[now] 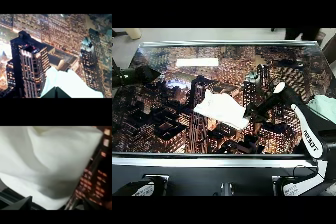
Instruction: Fold the shirts.
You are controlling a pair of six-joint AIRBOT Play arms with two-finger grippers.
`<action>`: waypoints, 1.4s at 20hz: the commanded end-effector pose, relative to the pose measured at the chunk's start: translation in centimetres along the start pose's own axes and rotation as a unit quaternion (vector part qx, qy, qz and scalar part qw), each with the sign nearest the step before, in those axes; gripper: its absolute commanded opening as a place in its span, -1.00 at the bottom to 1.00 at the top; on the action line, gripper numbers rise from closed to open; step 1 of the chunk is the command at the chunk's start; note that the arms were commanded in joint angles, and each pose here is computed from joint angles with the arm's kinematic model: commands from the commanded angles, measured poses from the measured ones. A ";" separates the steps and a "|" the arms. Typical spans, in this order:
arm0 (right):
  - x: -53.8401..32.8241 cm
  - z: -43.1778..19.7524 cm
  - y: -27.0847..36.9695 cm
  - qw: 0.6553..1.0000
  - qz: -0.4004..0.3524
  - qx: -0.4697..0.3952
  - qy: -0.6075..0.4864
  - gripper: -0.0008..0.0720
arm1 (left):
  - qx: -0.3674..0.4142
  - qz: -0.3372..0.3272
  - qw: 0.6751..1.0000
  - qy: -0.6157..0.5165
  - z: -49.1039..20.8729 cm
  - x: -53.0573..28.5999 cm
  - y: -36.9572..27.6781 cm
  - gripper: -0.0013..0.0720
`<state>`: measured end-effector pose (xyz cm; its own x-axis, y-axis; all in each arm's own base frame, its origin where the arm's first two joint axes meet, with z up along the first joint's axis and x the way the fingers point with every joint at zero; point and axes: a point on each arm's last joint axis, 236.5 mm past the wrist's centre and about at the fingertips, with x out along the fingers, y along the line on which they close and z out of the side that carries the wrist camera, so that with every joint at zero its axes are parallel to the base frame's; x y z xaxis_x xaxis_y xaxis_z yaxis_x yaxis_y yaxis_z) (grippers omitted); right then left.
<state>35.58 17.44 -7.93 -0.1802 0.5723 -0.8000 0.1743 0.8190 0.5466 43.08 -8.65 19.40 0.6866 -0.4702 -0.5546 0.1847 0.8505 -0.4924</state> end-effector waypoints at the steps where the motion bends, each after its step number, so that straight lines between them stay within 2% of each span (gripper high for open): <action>1: 3.3 1.9 2.8 0.996 0.059 0.024 -0.062 0.86 | -0.006 -0.004 1.000 0.003 -0.2 0.1 -0.1 -0.90; 2: 3.2 2.5 3.9 0.993 0.078 0.031 -0.077 0.65 | -0.006 -0.004 1.000 0.002 -0.2 0.1 -0.1 -0.90; 3: 2.8 2.9 5.0 0.991 0.102 0.036 -0.082 -0.06 | -0.006 -0.004 1.000 0.002 -0.2 0.1 -0.1 -0.90; 4: 1.7 3.4 5.9 0.988 0.121 0.034 -0.088 -0.95 | -0.006 -0.004 1.000 0.002 -0.2 0.1 -0.1 -0.90; 7: -7.2 5.4 8.0 0.977 0.169 -0.023 -0.128 -0.92 | -0.004 -0.003 1.000 0.002 -0.2 0.1 0.0 -0.90; 9: -17.3 6.9 7.1 0.964 0.169 -0.035 -0.204 -0.92 | -0.003 -0.002 1.000 0.003 -0.3 0.2 0.1 -0.90; 13: -34.4 6.4 -2.7 0.928 0.073 0.034 -0.364 -0.92 | -0.005 -0.001 1.000 0.006 -0.4 0.4 0.2 -0.90; 16: -41.9 3.3 -10.0 0.897 0.044 0.093 -0.430 -0.92 | -0.005 -0.002 1.000 0.006 -0.4 0.4 0.2 -0.90; 20: -45.8 -1.2 -17.8 0.867 0.038 0.184 -0.462 -0.92 | -0.005 -0.002 1.000 0.006 -0.4 0.4 0.2 -0.90; 24: -44.4 -5.5 -20.7 0.879 0.036 0.240 -0.412 -0.92 | 0.003 -0.002 1.000 0.006 -0.4 0.4 0.2 -0.90; 26: -43.1 -7.8 -22.4 0.886 0.001 0.274 -0.373 -0.92 | 0.004 -0.002 1.000 0.006 -0.4 0.4 0.2 -0.90; 28: -43.2 -9.3 -24.4 0.874 -0.045 0.312 -0.371 -0.92 | 0.011 -0.002 1.000 0.006 -0.4 0.4 0.2 -0.90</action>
<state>34.00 -25.11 16.93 0.5347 0.1982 -0.8215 0.6145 0.5762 0.5389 43.10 -8.79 18.86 0.6775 -0.4766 -0.5602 0.1931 0.8502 -0.4898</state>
